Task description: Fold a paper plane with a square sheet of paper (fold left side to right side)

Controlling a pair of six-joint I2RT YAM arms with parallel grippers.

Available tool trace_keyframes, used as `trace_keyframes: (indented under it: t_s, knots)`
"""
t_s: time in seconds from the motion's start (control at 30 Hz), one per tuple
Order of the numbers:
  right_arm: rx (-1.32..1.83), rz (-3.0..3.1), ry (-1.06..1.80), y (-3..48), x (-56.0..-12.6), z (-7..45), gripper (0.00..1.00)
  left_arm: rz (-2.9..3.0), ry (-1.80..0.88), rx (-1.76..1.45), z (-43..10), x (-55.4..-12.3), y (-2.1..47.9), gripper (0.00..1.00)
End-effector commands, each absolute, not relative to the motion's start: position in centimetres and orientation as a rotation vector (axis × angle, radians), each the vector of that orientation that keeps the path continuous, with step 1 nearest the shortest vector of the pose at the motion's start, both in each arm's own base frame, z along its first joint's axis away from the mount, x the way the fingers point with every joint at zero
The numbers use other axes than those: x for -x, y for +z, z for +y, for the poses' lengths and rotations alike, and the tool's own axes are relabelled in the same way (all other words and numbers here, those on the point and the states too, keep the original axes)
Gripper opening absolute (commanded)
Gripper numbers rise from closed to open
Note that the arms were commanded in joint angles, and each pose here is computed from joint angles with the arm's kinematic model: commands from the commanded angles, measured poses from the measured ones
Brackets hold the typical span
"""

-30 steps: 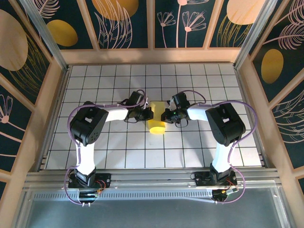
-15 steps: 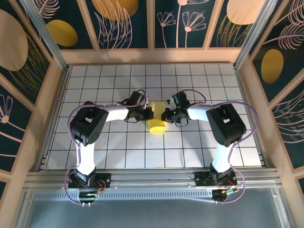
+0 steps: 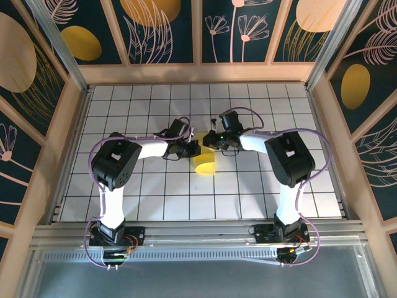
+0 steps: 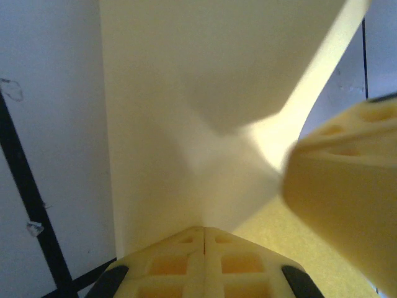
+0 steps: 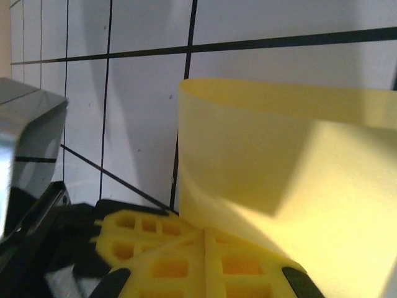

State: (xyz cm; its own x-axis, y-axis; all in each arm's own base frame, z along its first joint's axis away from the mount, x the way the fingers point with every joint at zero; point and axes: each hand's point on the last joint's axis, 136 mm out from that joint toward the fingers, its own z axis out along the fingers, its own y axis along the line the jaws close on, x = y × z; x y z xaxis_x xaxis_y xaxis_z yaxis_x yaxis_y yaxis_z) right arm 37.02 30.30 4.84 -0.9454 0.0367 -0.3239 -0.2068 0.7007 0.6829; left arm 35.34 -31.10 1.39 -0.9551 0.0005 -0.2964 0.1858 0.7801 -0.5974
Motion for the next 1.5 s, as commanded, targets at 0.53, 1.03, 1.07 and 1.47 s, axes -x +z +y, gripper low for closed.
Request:
trace_keyframes:
  t_s: [0.53, 1.03, 1.07, 1.47]
  knots:
    - [-0.004, 2.804, 0.856, -2.2, -36.5, 27.9, 0.0, 2.866, -0.814, -0.161, -28.8, -31.4, -2.7, 0.02]
    - [-0.031, 2.828, 0.826, -3.0, -36.7, 26.6, 0.0, 2.98, -0.859, -0.163, -26.5, -23.6, -3.9, 0.03]
    - [-0.03, 2.829, 0.824, -3.0, -36.6, 26.5, 0.0, 2.98, -0.864, -0.159, -26.4, -23.4, -3.9, 0.03]
    - [0.016, 2.831, 0.84, -2.8, -36.1, 27.2, 0.0, 2.833, -0.948, -0.129, -28.2, -27.6, 0.9, 0.03]
